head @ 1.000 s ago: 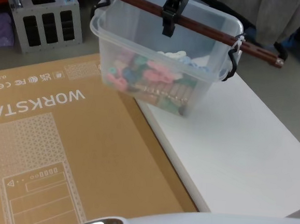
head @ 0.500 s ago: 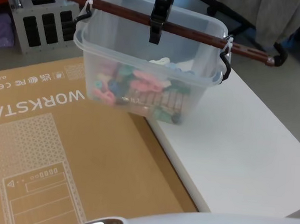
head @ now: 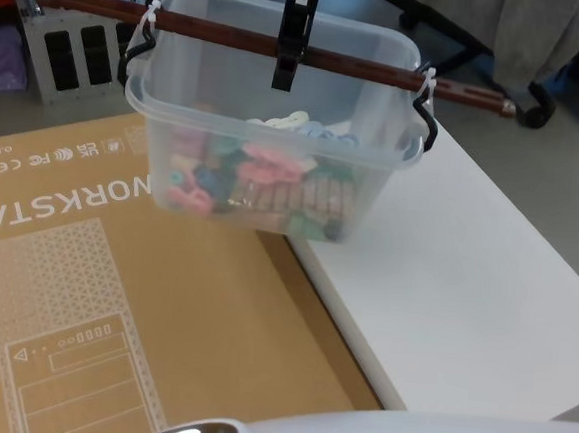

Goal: Use one hand to grasp the basket and place it at the designated location.

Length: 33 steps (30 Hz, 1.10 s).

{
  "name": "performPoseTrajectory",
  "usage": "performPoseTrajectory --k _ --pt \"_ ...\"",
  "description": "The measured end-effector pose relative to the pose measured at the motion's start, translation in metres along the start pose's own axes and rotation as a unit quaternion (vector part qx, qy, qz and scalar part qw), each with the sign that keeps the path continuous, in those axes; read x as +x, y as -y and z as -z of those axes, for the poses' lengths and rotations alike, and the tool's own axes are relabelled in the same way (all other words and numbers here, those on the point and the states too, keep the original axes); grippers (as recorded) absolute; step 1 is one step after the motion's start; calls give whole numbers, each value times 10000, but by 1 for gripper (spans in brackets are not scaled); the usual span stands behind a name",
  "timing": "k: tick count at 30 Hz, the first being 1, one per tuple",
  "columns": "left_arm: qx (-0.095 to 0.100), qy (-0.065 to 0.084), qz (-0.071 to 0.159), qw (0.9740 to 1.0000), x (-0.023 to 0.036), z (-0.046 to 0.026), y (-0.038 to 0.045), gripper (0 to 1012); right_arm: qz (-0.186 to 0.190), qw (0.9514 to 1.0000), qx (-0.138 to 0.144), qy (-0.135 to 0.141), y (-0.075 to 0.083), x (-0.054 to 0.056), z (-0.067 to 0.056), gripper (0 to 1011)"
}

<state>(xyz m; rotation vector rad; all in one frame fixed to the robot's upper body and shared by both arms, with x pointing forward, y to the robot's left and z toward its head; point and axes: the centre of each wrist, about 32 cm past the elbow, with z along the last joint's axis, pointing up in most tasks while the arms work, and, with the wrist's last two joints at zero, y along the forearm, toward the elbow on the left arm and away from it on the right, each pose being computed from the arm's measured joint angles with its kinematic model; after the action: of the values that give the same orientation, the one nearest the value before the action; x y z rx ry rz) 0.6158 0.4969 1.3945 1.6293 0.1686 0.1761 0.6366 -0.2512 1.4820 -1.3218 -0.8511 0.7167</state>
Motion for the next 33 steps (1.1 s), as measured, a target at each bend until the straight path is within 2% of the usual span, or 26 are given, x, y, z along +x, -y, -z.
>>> performPoseTrajectory --k 5,7,11,20,27,33 --pt "0 0 0 10000 0 0 0 0 -14 9997 10 236 -11 44 -60 0" --pt "1 -2 0 10000 0 1 0 0 -32 9990 15 444 -26 101 -126 0" --pt "0 -2 0 10000 0 2 0 0 -63 9977 14 667 -42 169 -204 0" --pt "0 0 0 10000 0 0 0 0 -126 9959 15 900 -85 242 -303 0" --pt "0 0 0 10000 0 0 0 0 -250 9911 14 1307 -198 365 -493 0" --pt "0 0 0 10000 0 0 0 0 -336 9880 -16 1509 -274 434 -602 0"
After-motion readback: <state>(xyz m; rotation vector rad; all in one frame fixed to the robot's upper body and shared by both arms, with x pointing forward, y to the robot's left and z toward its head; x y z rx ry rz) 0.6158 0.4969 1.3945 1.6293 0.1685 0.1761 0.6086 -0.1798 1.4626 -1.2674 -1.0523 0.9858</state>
